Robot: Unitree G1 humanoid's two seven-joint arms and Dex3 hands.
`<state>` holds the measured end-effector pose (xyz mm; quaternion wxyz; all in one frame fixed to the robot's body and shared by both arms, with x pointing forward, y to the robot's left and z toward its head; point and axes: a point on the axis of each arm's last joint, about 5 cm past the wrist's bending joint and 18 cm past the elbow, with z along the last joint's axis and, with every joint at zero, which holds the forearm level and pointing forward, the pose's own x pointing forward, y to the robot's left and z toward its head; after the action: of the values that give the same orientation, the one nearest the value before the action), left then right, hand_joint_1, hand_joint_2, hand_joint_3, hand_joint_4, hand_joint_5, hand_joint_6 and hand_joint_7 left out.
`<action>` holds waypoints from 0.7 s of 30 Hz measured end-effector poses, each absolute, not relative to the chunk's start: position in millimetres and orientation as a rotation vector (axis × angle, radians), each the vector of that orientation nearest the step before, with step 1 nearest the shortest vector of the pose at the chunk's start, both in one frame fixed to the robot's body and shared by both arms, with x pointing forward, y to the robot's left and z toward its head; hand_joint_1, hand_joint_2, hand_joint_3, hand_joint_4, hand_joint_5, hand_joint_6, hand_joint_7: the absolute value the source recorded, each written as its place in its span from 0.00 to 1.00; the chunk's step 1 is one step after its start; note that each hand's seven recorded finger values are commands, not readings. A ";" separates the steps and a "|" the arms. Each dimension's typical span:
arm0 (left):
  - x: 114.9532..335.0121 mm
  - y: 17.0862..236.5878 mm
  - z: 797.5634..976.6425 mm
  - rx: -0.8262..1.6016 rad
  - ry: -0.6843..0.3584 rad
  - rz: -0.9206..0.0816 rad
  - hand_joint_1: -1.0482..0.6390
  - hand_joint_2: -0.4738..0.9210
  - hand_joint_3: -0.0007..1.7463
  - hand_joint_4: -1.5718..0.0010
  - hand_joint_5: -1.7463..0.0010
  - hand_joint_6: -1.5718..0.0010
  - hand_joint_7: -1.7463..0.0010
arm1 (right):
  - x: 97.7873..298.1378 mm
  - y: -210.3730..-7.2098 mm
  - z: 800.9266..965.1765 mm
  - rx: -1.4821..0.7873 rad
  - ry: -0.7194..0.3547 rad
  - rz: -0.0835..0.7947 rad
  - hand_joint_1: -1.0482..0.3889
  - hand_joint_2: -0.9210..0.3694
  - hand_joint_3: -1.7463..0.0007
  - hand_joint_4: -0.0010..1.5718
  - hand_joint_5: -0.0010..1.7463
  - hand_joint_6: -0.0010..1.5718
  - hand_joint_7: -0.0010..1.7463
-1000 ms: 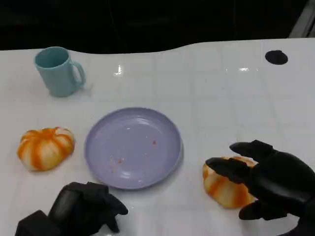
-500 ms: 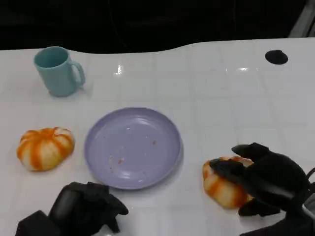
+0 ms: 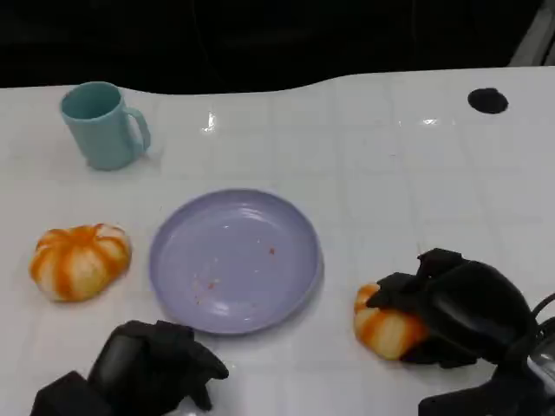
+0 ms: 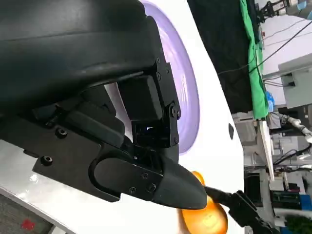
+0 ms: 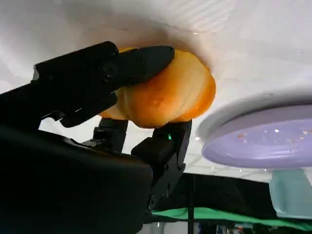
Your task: Grasp the bread from the table and place it into the plate.
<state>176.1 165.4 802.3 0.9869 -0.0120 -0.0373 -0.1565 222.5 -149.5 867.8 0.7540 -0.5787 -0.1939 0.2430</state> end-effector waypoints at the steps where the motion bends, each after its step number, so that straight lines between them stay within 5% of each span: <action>1: 176.1 165.3 802.4 -0.024 -0.076 -0.314 0.00 1.00 0.09 0.21 0.36 0.11 0.70 | 222.2 -149.5 866.8 -1.257 -0.427 0.528 0.55 0.06 0.66 0.51 1.00 0.42 0.88; 9: 176.0 164.7 802.4 -0.025 -0.080 -0.314 0.00 1.00 0.09 0.21 0.36 0.11 0.70 | 219.2 -146.1 857.7 -1.146 -0.502 0.424 0.57 0.19 0.56 0.51 1.00 0.37 1.00; 14: 175.9 164.6 802.3 -0.024 -0.079 -0.314 0.00 1.00 0.09 0.21 0.36 0.11 0.70 | 217.6 -139.6 855.3 -1.023 -0.550 0.358 0.59 0.29 0.39 0.54 1.00 0.41 0.97; 21: 175.9 164.5 802.3 -0.022 -0.079 -0.312 0.00 1.00 0.09 0.21 0.36 0.11 0.70 | 224.1 -124.6 866.3 -0.877 -0.591 0.306 0.61 0.43 0.30 0.59 1.00 0.44 0.97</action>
<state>175.9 164.5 802.3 0.9871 -0.0110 -0.0394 -0.1551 224.1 -124.6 866.3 0.8523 -0.4168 -0.2807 0.1454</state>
